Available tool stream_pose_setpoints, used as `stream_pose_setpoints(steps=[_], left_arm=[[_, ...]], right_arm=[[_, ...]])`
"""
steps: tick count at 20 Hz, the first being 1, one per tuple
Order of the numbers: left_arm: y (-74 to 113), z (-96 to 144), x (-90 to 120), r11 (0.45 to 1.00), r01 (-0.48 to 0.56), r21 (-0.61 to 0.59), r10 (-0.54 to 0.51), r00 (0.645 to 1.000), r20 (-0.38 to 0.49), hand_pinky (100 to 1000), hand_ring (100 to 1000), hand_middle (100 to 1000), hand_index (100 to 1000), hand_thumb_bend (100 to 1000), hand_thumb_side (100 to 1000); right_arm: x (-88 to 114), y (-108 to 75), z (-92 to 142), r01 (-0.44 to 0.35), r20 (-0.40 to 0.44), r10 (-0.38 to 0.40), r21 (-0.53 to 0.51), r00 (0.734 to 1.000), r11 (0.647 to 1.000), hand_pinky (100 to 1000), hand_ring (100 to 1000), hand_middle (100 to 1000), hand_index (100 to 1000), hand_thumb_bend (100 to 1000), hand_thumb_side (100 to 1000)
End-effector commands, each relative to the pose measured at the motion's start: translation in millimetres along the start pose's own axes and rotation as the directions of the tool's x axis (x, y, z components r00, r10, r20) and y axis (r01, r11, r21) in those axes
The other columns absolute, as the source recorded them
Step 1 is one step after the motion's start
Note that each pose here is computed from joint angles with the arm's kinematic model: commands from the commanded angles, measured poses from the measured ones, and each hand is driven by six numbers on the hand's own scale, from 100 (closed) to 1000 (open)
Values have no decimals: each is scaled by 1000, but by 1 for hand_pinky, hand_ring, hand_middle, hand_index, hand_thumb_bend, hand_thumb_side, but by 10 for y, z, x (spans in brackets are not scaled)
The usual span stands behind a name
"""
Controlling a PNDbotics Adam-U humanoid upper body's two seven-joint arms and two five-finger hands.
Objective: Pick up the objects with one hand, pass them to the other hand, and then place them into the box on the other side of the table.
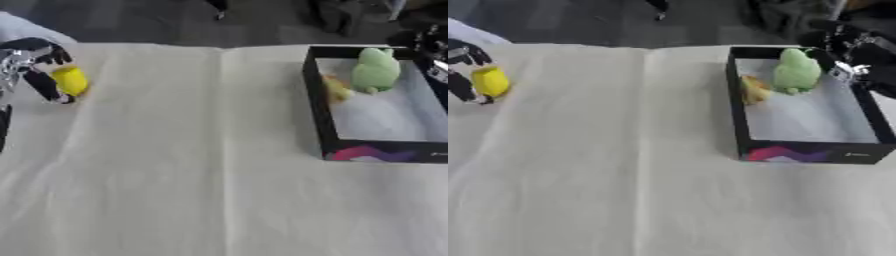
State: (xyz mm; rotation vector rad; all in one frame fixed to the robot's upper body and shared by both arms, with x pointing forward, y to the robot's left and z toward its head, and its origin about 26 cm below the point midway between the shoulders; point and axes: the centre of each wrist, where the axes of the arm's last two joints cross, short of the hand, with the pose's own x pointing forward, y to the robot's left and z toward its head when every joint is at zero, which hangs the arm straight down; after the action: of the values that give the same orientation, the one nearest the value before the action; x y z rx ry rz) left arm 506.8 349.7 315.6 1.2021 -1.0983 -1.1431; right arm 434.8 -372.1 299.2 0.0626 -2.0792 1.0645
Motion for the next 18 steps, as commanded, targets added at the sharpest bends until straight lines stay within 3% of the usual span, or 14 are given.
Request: stream_pose_setpoints(steps=[1, 13, 18], left_arm=[[164, 56, -142, 999, 9, 40, -7, 999, -51, 900, 873, 778, 865, 505, 100], [154, 68, -177, 994, 33, 102, -22, 994, -103, 874, 844, 750, 871, 445, 100], [98, 54, -173, 987, 79, 137, -62, 990, -125, 843, 808, 707, 856, 483, 100]], right_arm=[[110, -127, 21, -40, 12, 40, -14, 999, 999, 1000, 1000, 880, 1000, 100, 329], [69, -121, 44, -46, 1, 46, -6, 999, 999, 1000, 1000, 879, 1000, 100, 320], [58, -115, 42, -43, 2, 43, -2, 999, 999, 1000, 1000, 878, 1000, 100, 321]])
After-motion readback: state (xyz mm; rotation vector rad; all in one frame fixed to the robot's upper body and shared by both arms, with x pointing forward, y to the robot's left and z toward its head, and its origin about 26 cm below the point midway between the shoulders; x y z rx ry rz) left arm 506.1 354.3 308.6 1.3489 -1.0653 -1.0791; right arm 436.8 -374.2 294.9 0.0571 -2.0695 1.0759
